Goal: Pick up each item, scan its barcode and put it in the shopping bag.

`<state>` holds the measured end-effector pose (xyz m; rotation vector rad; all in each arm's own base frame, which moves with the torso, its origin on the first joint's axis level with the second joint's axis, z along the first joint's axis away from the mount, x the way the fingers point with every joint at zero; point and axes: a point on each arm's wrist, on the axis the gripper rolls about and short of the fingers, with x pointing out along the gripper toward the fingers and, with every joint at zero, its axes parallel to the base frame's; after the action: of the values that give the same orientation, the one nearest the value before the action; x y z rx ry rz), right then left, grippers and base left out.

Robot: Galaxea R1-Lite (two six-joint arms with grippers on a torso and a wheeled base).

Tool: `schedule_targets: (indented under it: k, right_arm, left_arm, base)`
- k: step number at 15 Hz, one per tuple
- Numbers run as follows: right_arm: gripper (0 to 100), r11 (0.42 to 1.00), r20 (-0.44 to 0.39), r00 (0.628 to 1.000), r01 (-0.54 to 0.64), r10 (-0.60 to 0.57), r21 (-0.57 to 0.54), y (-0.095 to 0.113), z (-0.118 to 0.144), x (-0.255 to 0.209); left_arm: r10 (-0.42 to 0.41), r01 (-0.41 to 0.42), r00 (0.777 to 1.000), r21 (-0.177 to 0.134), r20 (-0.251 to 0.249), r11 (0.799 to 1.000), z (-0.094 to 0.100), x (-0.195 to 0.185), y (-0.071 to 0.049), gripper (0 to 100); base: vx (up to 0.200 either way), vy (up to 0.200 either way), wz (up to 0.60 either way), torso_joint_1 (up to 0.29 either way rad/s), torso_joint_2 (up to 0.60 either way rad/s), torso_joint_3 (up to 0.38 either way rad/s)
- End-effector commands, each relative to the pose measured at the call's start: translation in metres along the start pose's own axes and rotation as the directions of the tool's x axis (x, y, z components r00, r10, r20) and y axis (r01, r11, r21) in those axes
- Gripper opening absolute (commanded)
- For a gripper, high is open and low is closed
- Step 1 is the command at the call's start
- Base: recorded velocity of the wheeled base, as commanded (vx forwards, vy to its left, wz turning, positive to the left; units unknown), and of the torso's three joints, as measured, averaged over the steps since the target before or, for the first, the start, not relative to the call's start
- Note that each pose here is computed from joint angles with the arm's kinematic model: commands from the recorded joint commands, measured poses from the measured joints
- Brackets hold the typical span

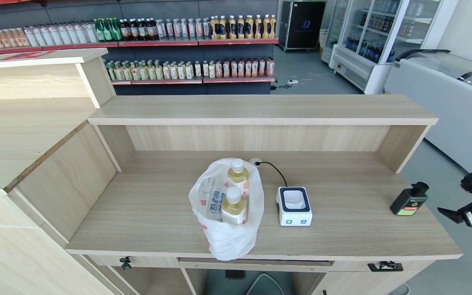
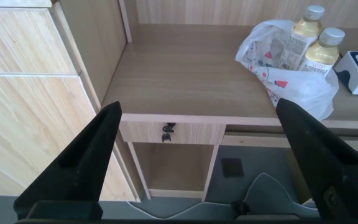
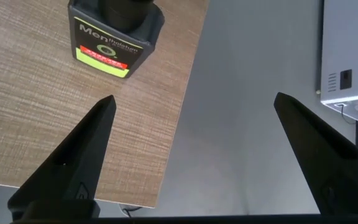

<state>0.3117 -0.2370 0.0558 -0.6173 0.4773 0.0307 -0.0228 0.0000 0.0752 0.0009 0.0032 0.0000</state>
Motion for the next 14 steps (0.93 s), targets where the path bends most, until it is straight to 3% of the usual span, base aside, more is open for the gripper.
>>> schedule_targets:
  k: [1, 6, 14]
  right_arm:
    - [100, 1.000, 0.002, 1.000, -0.015, 0.015, -0.012, 0.003, -0.002, 0.010]
    - [100, 0.999, 0.029, 0.999, -0.022, 0.023, -0.037, 0.003, 0.004, 0.028]
    - [100, 0.995, 0.049, 0.995, -0.080, 0.083, -0.058, 0.024, 0.012, 0.047]
  left_arm:
    - [0.000, 0.000, 1.000, -0.001, 0.000, 1.000, 0.000, 0.000, 0.000, 100]
    - [0.000, 0.000, 1.000, -0.001, 0.000, 1.000, 0.000, 0.000, 0.000, 100]
    - [0.000, 0.000, 1.000, -0.001, 0.000, 1.000, 0.000, 0.000, 0.000, 100]
  base:
    - [0.000, 0.000, 0.00, 0.000, 0.00, 0.000]
    - [0.000, 0.000, 0.00, 0.000, 0.00, 0.000]
    - [0.000, 0.000, 0.00, 0.000, 0.00, 0.000]
